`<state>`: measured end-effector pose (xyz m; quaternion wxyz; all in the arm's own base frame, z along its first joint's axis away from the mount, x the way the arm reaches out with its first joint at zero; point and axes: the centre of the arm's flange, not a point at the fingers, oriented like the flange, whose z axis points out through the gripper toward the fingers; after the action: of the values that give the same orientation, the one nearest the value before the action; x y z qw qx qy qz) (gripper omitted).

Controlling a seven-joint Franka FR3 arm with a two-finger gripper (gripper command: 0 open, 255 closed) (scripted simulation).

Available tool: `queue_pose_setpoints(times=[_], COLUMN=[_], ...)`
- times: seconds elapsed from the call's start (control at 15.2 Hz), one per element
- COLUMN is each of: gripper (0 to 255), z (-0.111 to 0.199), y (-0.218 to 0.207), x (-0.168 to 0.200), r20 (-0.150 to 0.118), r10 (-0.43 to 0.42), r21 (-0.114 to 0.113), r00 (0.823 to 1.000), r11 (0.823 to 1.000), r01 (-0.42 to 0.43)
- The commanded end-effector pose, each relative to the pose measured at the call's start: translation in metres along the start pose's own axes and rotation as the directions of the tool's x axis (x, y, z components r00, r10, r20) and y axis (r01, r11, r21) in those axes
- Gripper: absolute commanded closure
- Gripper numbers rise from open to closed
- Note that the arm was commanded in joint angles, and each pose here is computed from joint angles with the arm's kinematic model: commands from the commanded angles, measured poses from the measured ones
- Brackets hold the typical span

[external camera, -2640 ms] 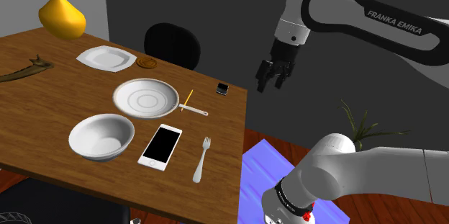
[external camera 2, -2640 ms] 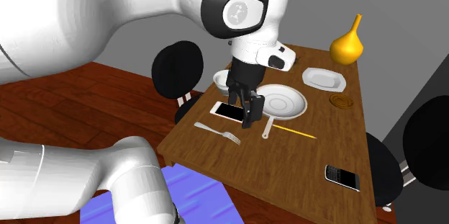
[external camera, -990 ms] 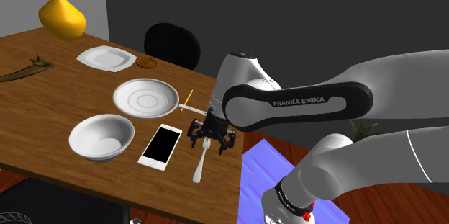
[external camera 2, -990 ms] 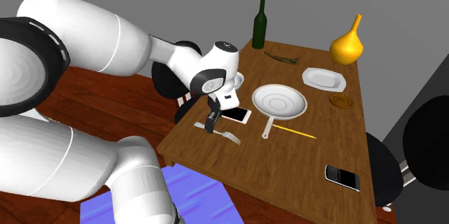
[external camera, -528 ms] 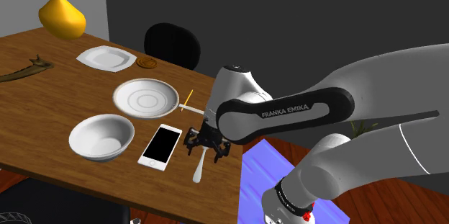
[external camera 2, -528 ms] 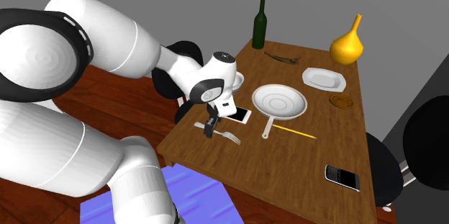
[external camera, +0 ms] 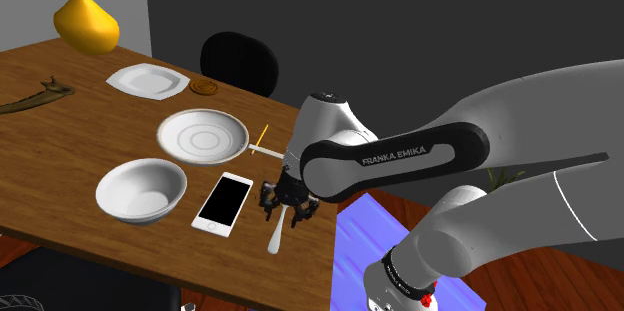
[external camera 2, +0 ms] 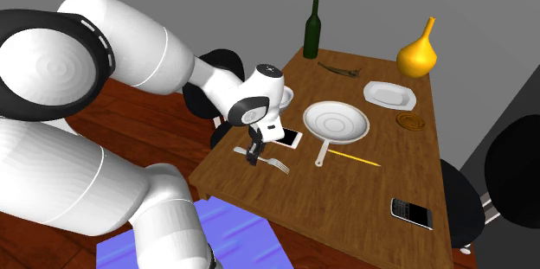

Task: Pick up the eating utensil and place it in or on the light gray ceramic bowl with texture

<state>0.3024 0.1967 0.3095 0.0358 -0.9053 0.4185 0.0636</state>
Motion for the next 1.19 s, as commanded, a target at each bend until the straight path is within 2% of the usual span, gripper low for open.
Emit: queue_pose_setpoints(times=[0.0,0.53,1.12], gripper=[255,255,255], z=[0.000,0.000,-0.047], y=[0.000,0.000,-0.001], x=[0.000,0.000,-0.007], r20=[0.000,0.000,0.000], r10=[0.000,0.000,0.000], r21=[0.000,0.000,0.000], r00=[1.000,1.000,1.000], r11=[1.000,1.000,1.000], r01=[0.000,0.000,0.000])
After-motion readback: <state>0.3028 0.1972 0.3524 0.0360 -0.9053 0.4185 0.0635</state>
